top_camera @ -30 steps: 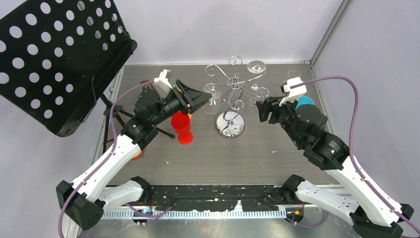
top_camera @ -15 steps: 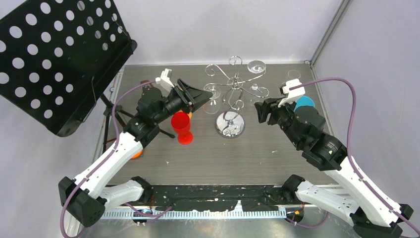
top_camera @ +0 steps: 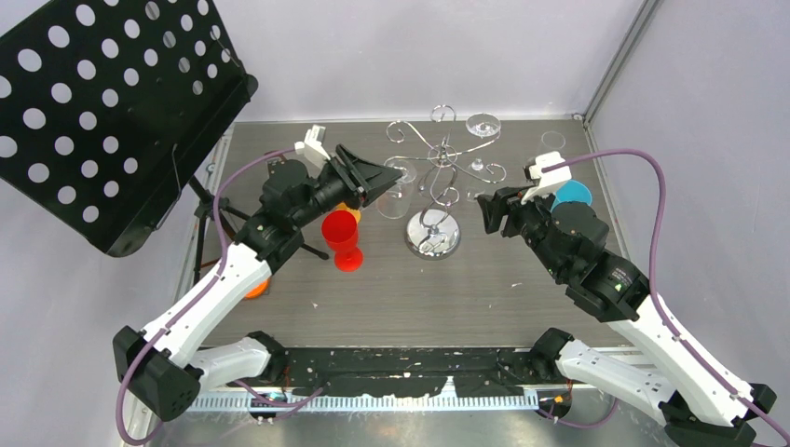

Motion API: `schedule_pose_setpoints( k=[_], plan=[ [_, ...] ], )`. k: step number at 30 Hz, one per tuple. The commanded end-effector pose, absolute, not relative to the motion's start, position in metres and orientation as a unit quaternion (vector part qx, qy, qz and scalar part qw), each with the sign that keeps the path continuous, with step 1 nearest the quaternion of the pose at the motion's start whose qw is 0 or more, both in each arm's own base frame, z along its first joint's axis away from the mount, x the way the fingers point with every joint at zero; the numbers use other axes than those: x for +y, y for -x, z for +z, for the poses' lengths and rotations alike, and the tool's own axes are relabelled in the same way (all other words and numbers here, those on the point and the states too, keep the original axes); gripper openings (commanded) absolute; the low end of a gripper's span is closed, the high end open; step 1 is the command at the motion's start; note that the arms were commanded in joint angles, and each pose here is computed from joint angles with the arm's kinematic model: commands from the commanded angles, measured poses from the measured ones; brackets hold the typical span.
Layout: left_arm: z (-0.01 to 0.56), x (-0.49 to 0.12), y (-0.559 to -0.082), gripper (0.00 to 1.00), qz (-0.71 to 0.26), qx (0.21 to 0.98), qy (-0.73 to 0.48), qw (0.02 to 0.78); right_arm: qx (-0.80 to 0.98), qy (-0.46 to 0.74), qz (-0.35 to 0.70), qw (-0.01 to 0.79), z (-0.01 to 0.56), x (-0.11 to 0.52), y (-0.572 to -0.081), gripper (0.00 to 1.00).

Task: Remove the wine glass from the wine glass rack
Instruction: Pick up the wine glass from the wine rack.

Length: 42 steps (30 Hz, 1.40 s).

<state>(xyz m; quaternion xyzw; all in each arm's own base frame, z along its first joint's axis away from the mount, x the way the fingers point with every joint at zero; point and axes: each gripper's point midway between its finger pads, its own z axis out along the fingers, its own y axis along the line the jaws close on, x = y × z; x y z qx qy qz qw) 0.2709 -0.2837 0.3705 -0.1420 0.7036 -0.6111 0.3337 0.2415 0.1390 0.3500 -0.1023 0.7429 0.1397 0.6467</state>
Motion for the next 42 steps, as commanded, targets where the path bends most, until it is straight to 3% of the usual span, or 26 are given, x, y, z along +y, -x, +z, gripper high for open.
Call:
schedule_pose_setpoints(
  k=[1, 42],
  plan=[
    [0.402, -0.283, -0.275, 0.4, -0.627, 0.678, 0.137, 0.359, 0.724, 0.09, 0.155, 0.666, 0.366, 0.138, -0.241, 0.65],
    [0.357, -0.274, -0.29, 0.23, -0.511, 0.772, 0.172, 0.336, 0.721, 0.082, 0.163, 0.669, 0.344, 0.134, -0.236, 0.65]
  ],
)
